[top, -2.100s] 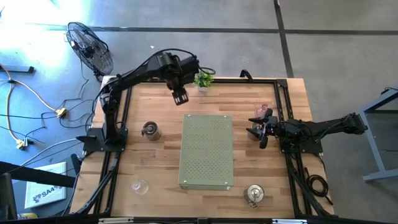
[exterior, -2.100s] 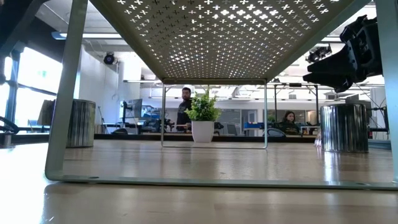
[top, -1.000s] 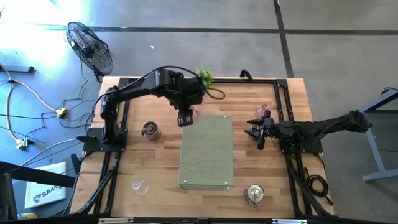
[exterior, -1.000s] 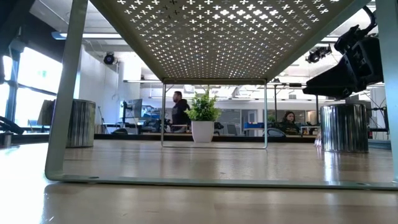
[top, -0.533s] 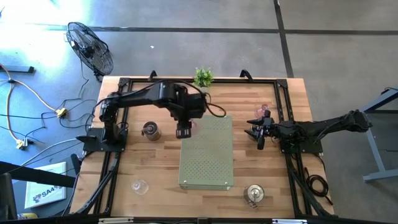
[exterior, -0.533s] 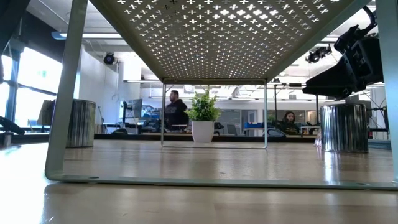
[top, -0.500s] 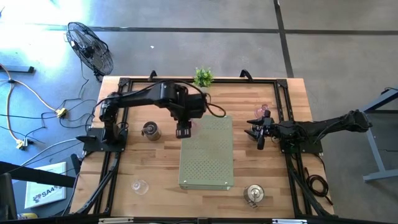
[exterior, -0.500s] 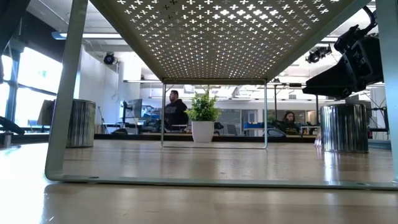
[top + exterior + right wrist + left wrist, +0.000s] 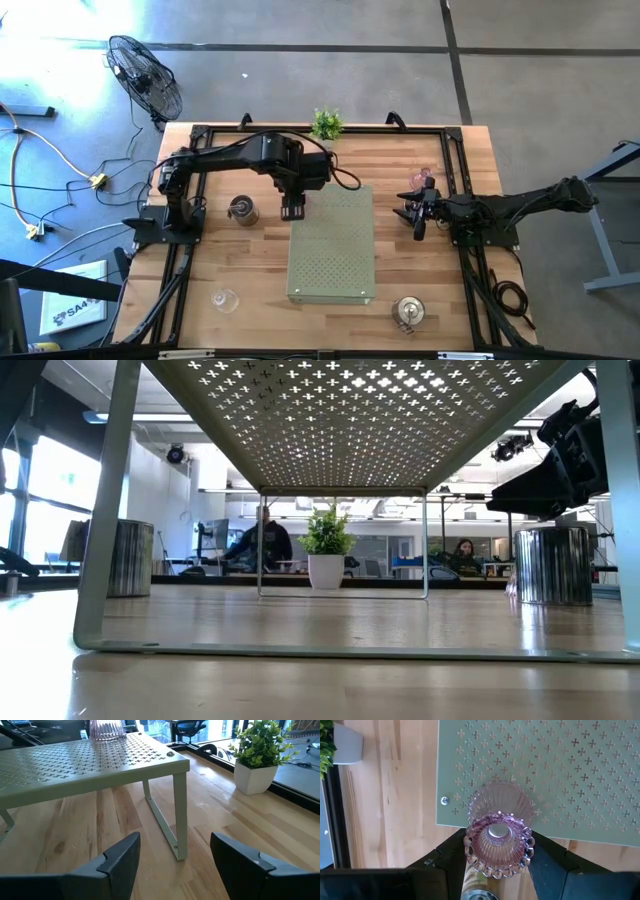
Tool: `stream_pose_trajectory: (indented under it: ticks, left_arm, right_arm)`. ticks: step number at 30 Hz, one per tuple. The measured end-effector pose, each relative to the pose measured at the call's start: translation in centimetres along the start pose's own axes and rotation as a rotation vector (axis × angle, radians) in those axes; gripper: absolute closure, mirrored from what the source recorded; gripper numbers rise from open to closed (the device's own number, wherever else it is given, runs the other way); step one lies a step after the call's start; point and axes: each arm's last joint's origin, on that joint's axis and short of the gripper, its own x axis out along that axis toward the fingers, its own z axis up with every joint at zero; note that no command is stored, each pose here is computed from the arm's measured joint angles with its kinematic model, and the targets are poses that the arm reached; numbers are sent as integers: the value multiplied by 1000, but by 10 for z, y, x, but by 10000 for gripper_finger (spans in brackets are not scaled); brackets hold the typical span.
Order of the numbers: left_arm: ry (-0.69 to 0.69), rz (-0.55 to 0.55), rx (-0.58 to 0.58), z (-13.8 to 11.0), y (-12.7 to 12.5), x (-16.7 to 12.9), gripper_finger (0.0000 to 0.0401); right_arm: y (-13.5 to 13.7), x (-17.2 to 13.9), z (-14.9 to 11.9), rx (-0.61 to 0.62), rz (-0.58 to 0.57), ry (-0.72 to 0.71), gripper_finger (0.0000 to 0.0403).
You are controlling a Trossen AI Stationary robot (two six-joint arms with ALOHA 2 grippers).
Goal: Pick & Place candle stick holders
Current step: Put the top pink transparent candle holder on the shelf
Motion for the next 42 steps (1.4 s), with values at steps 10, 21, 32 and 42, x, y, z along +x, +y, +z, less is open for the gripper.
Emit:
stream_pose_trajectory:
  ticks: [10,21,32,42]
  left_arm:
    - [-52,-47,20,6,-2,1,236]
    - [-82,-81,45,9,-3,1,236]
    - [-69,-91,43,10,-4,6,194]
    - [-105,-79,44,13,-3,4,183]
  right_arm:
    - [0,0,0,0,0,0,167]
    - [0,0,0,0,0,0,167]
    - [0,0,0,-1,0,0,167]
    - [0,0,-1,-4,-1,8,167]
